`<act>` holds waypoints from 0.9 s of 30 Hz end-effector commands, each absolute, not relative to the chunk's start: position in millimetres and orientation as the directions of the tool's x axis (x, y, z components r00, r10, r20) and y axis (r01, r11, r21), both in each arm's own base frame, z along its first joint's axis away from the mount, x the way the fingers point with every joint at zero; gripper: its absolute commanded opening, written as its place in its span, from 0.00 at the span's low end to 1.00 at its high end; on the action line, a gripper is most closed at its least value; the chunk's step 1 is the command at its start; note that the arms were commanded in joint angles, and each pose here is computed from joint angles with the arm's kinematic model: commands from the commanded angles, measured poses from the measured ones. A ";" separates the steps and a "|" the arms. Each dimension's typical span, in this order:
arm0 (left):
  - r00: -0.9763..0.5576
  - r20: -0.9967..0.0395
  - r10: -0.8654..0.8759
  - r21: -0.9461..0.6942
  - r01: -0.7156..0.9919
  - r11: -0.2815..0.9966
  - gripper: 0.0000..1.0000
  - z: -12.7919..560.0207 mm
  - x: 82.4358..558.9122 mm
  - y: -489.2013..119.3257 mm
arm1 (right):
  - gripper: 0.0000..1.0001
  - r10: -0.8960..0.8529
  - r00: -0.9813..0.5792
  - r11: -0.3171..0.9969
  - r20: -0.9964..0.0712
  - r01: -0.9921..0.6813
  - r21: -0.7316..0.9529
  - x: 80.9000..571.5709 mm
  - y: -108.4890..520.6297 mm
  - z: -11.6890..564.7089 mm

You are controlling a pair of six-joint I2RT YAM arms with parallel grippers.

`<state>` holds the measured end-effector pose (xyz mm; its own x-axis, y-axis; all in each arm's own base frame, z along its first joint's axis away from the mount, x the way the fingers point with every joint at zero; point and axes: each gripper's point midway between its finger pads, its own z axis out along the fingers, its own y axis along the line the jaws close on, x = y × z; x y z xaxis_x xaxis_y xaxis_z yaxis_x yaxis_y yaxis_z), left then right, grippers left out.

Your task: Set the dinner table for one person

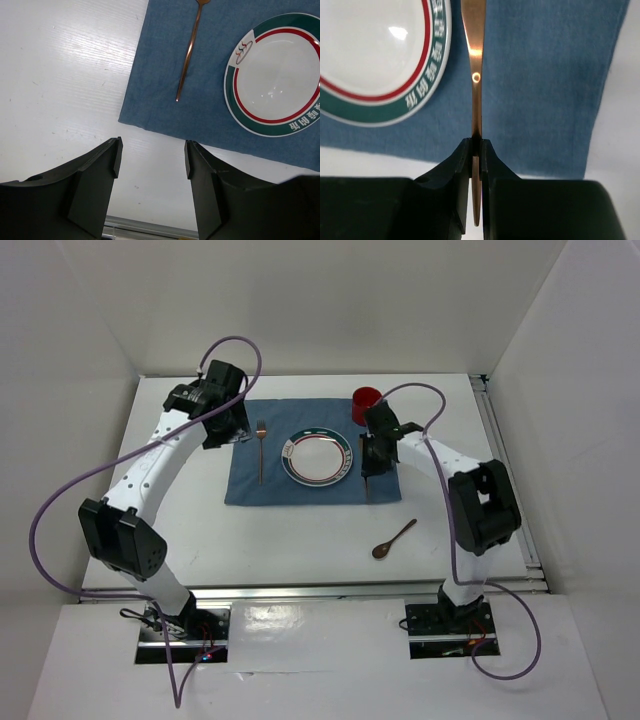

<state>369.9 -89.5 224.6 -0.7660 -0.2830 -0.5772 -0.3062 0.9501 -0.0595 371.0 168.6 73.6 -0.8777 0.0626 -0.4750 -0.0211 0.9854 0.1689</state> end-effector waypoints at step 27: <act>-0.732 -0.611 -0.300 -0.092 -0.311 0.946 0.70 246.0 361.9 -87.0 | 0.50 0.168 -0.812 0.977 -0.560 0.061 0.205 437.9 163.2 105.0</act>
<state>361.9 -84.2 239.0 -0.7455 -0.2873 -0.6014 -0.3115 0.9479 -0.0666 432.7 166.5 49.0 -0.8797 0.1209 -0.4599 0.0428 0.9833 0.1767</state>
